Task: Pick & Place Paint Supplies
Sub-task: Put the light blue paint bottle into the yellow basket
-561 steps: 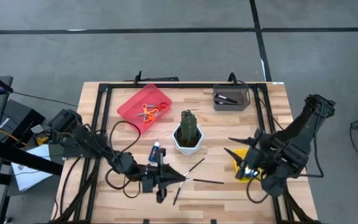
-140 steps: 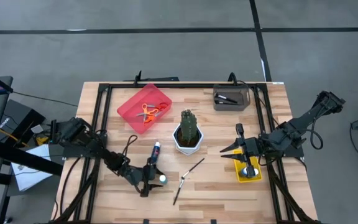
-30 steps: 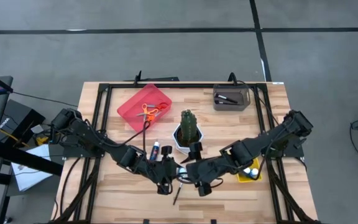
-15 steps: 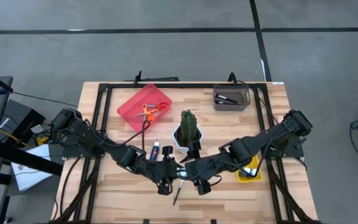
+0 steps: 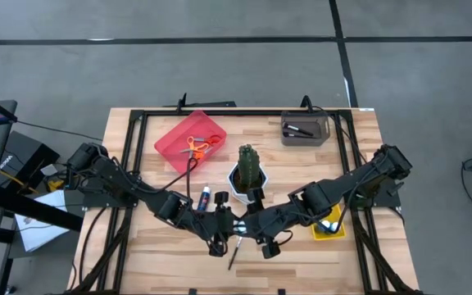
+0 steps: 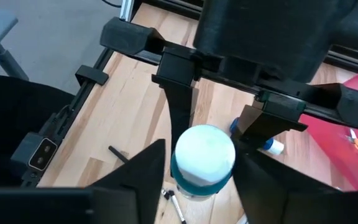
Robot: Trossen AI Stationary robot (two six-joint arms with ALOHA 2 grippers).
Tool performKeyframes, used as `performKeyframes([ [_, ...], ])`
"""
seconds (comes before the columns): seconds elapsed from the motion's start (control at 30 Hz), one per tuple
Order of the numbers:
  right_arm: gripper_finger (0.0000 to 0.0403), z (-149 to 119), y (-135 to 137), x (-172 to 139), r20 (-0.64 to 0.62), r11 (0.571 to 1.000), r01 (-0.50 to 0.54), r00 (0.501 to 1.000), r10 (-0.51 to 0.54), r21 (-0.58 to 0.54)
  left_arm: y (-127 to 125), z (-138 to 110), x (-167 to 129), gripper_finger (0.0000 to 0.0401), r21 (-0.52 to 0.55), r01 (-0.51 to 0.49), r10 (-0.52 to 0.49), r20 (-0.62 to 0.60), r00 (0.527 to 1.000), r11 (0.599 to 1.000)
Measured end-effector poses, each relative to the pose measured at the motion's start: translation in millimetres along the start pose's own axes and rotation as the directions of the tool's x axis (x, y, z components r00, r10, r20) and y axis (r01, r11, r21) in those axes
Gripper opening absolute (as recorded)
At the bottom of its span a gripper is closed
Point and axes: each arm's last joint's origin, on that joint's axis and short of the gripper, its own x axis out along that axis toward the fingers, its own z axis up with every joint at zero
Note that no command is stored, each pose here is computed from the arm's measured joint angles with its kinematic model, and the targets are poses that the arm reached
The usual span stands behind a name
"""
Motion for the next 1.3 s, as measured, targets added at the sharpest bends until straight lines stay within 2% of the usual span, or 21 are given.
performKeyframes([
  [0.2, 0.0108, 1.8, 1.1, 0.0, 0.02, 1.0, -0.011, 1.0, 0.011, -0.028, 0.0, 0.1, 0.0, 0.0132, -0.001, 0.0, 0.0, 0.001, 1.0, 1.0],
  [0.37, 0.0108, 2.8, 3.3, -0.3, 0.032, 0.999, -0.023, 0.999, 0.025, -0.037, -0.6, 0.3, -0.5, 0.0133, 0.007, 0.002, -0.002, 0.002, 1.0, 1.0],
  [0.53, 0.0108, 3.1, 4.5, -0.6, 0.036, 0.999, -0.027, 0.999, 0.028, -0.043, -1.9, -1.0, -1.6, 0.0163, 0.027, 0.005, -0.004, -0.013, 1.0, 1.0],
  [0.73, 0.0108, 3.2, 9.0, -5.6, 0.038, 0.999, -0.039, 0.998, 0.041, -0.037, -1.7, -13.7, -2.7, 0.0212, 0.088, 0.001, 0.01, -0.129, 0.992, 0.996],
  [0.9, 0.0108, 0.6, 16.7, -15.3, 0.015, 0.999, -0.052, 0.999, 0.052, -0.013, -8.8, -21.9, -7.4, 0.0234, 0.125, 0.037, -0.011, -0.197, 0.98, 0.991],
  [1.07, 0.0108, -11.0, 33.4, -26.3, -0.071, 0.998, 0.012, 0.997, -0.008, 0.057, -24.6, -26.9, -15.4, 0.0238, 0.13, 0.109, -0.077, -0.225, 0.971, 0.986],
  [1.3, 0.0108, -33.0, 67.3, -45.0, -0.178, 0.971, 0.172, 0.974, -0.142, 0.166, -45.7, -30.5, -26.9, 0.023, 0.162, 0.155, -0.119, -0.214, 0.97, 0.975],
])
